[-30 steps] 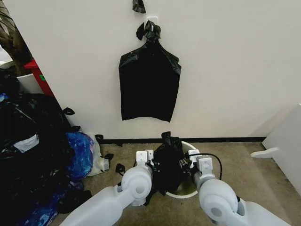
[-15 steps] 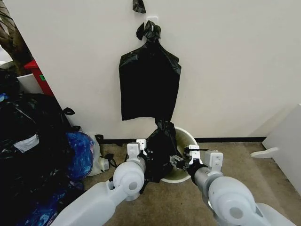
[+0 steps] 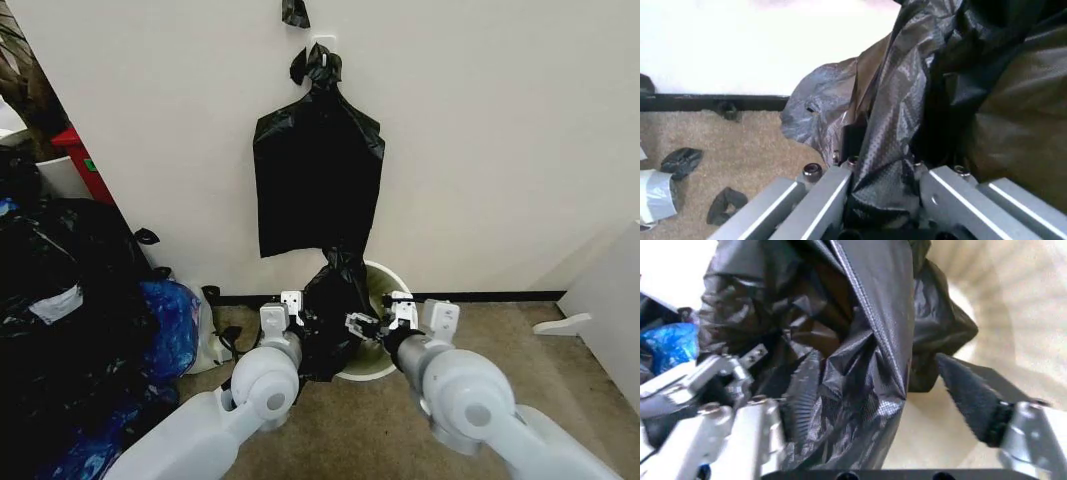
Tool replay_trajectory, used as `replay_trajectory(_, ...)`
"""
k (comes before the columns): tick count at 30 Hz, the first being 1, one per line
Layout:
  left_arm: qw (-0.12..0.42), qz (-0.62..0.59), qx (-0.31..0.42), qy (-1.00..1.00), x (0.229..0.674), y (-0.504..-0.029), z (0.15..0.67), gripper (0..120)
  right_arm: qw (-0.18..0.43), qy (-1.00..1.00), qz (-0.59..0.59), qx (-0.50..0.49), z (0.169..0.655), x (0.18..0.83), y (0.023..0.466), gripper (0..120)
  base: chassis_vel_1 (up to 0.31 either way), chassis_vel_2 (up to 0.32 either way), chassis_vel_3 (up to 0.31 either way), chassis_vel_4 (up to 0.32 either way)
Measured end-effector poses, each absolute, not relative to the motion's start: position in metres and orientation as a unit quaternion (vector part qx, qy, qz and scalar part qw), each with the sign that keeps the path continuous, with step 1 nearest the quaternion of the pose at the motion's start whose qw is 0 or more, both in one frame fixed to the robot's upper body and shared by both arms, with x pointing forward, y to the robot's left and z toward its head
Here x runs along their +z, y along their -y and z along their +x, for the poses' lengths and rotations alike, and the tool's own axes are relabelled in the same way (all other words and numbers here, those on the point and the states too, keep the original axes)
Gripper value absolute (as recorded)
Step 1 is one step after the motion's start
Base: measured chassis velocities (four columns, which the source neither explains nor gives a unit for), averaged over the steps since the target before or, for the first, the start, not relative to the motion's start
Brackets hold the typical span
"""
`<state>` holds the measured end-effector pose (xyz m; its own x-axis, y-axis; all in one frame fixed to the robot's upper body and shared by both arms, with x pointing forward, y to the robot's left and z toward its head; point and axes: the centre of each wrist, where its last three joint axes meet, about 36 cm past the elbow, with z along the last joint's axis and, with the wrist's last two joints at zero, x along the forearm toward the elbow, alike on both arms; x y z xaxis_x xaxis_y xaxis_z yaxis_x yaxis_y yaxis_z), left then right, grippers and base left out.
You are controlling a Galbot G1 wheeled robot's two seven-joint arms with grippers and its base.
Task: Place the garbage bag over the trash bin.
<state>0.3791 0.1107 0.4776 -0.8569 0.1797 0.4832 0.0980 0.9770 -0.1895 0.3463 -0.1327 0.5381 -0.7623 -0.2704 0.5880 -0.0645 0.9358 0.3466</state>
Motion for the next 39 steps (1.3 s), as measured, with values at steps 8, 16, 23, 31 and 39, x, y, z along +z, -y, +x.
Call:
replay_trajectory(8,0.245,-0.055,0.073,0.965,0.475,-0.126,0.376,0,0.331,0.930,0.080,-0.136,0.348,0.532,0.134,32,0.000,0.000,0.000,0.000)
replay_trajectory(16,0.235,-0.046,0.069,0.969,0.472,-0.135,0.370,0,0.319,0.937,0.081,-0.120,0.346,0.528,0.133,3,0.000,0.000,0.000,0.000)
replay_trajectory(23,0.229,-0.037,0.059,0.971,0.467,-0.143,0.366,0,0.313,0.938,0.086,-0.118,0.338,0.533,0.136,0,0.000,0.000,0.000,0.000)
replay_trajectory(31,0.223,-0.019,0.057,0.973,0.463,-0.156,0.364,0,0.303,0.943,0.086,-0.108,0.325,0.543,0.158,0,0.000,0.000,0.000,0.000)
replay_trajectory(39,0.221,-0.020,0.083,0.971,0.470,-0.170,0.348,0,0.304,0.947,0.053,-0.093,0.333,0.526,0.197,0,0.000,0.000,0.000,0.000)
